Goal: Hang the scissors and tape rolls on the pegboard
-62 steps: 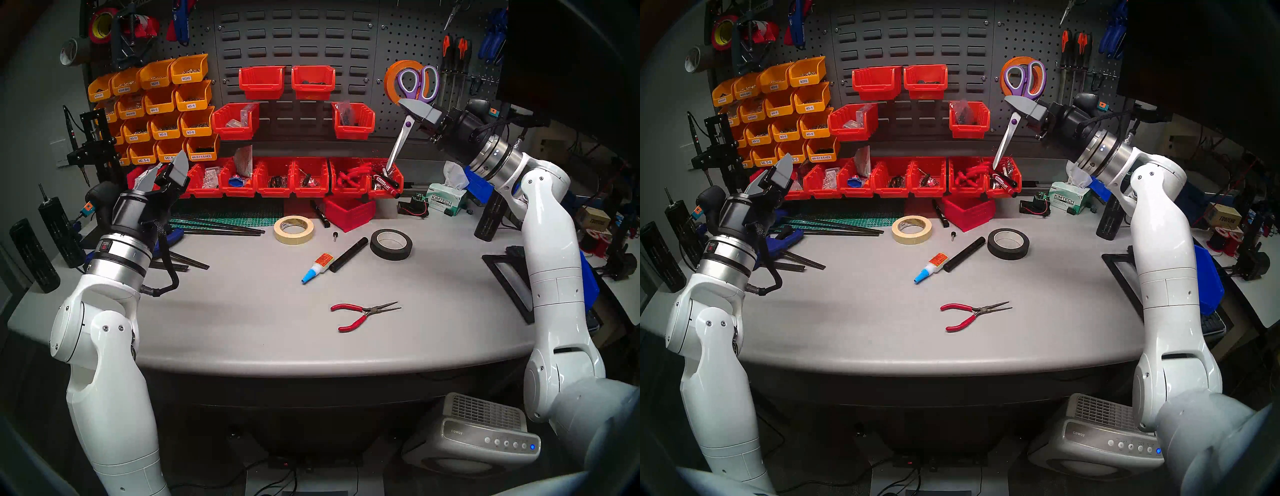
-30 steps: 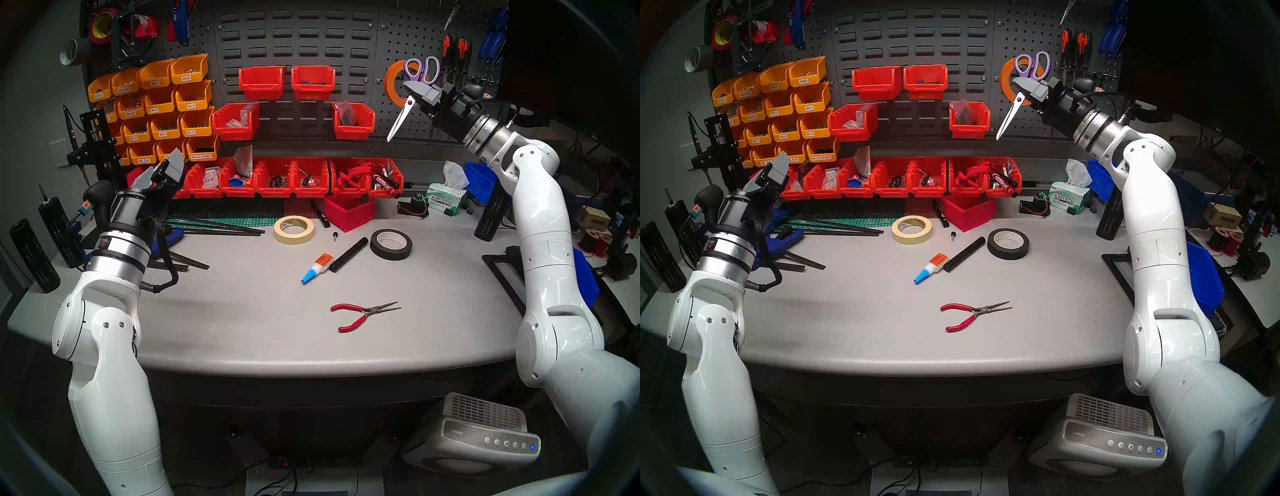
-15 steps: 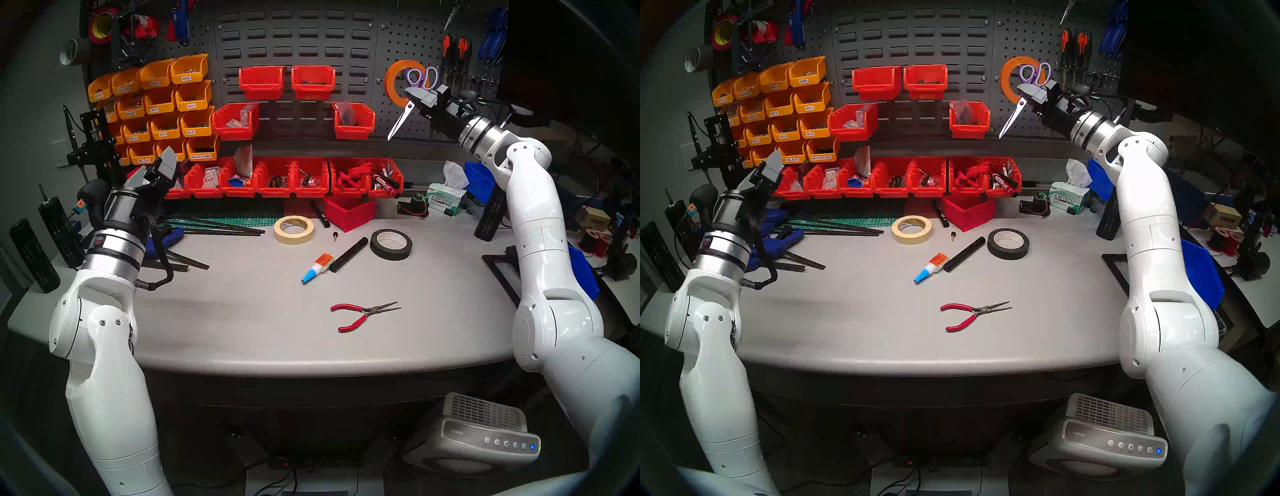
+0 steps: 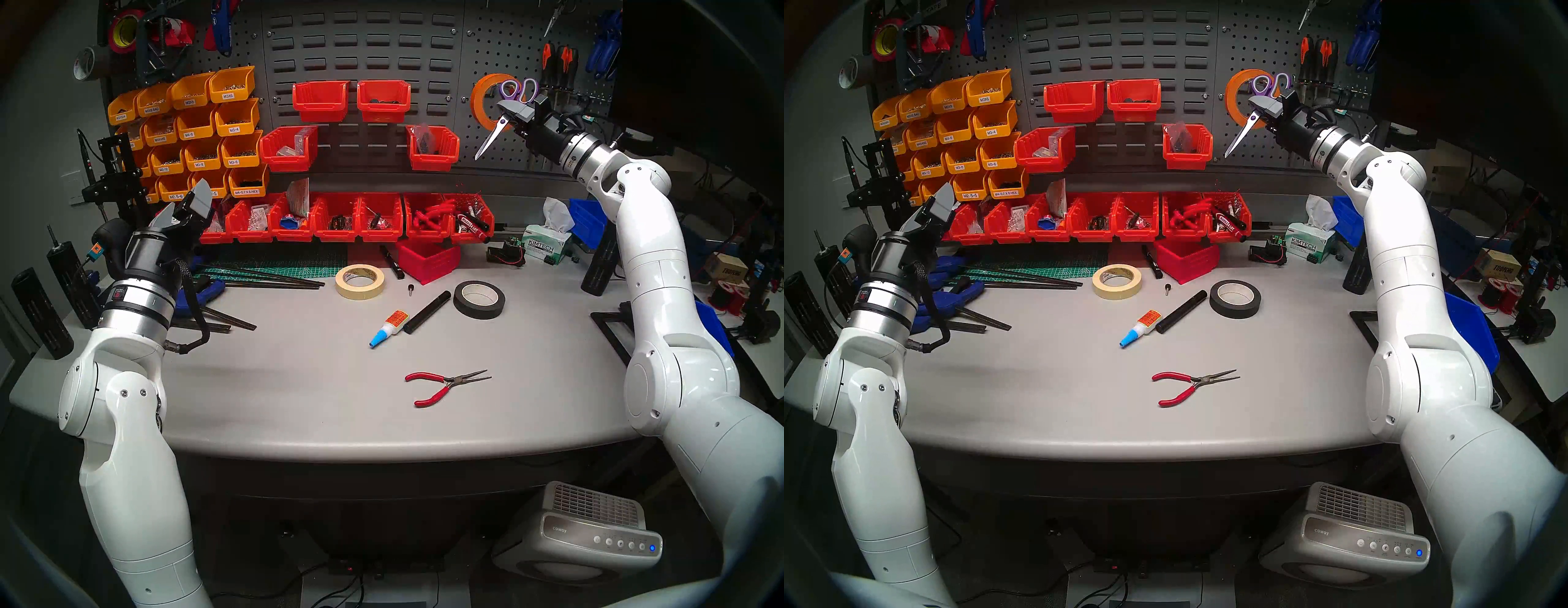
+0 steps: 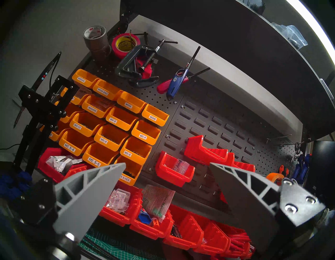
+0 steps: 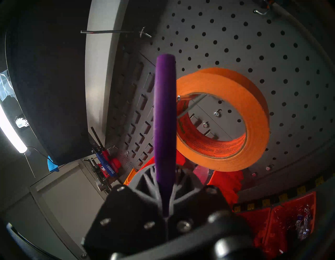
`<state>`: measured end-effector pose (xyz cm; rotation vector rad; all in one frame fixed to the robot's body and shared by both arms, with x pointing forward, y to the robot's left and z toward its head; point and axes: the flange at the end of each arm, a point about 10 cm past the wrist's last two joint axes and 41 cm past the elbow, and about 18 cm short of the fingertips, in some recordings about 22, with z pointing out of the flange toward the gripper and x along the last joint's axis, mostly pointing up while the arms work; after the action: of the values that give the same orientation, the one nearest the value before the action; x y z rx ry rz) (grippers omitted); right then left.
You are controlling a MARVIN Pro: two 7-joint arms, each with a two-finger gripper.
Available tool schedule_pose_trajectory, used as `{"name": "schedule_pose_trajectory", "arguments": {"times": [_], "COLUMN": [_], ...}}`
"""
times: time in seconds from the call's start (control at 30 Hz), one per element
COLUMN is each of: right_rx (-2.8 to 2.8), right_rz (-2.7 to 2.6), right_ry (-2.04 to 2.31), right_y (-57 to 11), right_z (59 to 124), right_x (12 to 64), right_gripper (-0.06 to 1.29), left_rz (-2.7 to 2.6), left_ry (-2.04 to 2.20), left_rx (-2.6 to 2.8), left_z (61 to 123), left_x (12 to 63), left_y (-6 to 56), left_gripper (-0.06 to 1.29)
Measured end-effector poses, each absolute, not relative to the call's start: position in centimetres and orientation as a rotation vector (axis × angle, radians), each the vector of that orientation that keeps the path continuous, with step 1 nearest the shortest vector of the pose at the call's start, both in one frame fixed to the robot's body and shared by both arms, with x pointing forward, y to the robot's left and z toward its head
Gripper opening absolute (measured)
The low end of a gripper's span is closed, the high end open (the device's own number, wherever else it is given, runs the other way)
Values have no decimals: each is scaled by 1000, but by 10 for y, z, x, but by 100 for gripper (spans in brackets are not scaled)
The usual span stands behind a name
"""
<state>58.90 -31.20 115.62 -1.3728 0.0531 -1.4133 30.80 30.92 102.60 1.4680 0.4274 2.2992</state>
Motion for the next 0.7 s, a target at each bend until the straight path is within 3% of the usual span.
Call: {"name": "schedule_pose_trajectory", "arguments": {"times": [0.7], "right_rx": [-1382], "right_rz": [-1386], "right_ry": [124], "right_y": [-316], "right_z": [1162], "right_x": [611], "right_gripper": [-4], "left_rz": [2304], "left_ry": [447], "left_rx": [1468], "left_z": [1027], "left_x": [311], "left_y": [311], "left_gripper": [125]}}
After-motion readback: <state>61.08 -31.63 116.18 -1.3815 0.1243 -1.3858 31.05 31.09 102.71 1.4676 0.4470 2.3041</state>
